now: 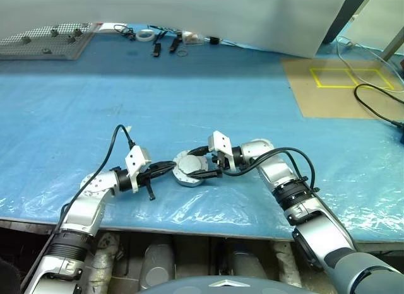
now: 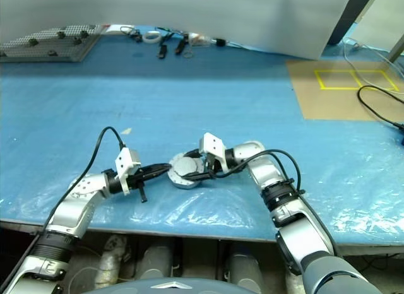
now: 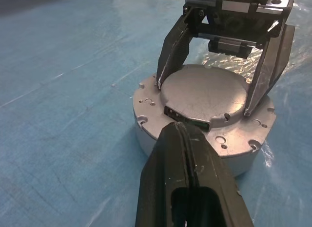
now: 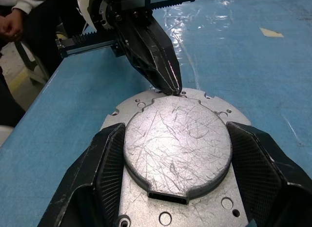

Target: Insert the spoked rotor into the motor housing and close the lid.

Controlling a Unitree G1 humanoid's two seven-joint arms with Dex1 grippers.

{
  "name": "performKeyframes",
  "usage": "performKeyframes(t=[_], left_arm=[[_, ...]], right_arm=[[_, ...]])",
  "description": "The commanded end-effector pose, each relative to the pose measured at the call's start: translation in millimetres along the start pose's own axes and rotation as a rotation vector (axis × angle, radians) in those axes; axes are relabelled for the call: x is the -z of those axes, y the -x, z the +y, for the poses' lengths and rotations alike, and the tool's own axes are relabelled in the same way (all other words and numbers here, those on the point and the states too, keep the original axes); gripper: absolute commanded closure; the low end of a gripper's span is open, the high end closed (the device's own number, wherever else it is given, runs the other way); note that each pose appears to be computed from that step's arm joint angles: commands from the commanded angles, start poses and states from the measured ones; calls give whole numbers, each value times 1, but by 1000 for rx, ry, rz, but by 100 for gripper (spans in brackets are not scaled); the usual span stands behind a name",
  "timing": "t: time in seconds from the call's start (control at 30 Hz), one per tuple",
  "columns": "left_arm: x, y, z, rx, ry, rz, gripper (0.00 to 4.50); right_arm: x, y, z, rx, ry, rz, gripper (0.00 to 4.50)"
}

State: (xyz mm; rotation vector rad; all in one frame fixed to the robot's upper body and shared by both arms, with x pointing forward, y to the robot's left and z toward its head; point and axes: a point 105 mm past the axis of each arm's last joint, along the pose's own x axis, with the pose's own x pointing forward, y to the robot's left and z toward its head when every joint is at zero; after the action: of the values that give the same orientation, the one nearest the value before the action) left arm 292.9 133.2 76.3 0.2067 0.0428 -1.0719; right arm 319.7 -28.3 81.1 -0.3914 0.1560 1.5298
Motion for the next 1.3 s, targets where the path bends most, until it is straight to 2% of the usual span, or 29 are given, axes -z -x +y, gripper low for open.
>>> performKeyframes(t=[0.03, 0.27, 0.57, 0.6, 0.7, 0.87, 1.07, 1.17, 1.3], left_arm=[[8, -4, -9, 45, -2, 35, 450], [25, -9, -18, 96, -33, 142, 450], [25, -7, -14, 97, -30, 150, 450], [25, -7, -14, 96, -31, 149, 450], [23, -8, -14, 93, -33, 141, 450], [20, -10, -15, 94, -35, 136, 450], [18, -11, -15, 96, -36, 132, 450], [17, -11, -15, 98, -37, 131, 450], [16, -10, -15, 102, -38, 133, 450]], right_arm=[[27, 5, 8, -6, -82, 79, 157], [27, 4, 10, -5, -88, 77, 157], [24, 6, 8, 5, -96, 54, 157], [21, 6, 7, 7, -103, 42, 86], [15, 6, 8, -9, -104, 35, 1], [2, 13, 3, 22, 72, 53, 1], [-27, 31, -13, 107, 127, -34, 1], [-38, 43, -19, 150, 90, -78, 1], [-35, 65, -23, 189, -123, -125, 1]])
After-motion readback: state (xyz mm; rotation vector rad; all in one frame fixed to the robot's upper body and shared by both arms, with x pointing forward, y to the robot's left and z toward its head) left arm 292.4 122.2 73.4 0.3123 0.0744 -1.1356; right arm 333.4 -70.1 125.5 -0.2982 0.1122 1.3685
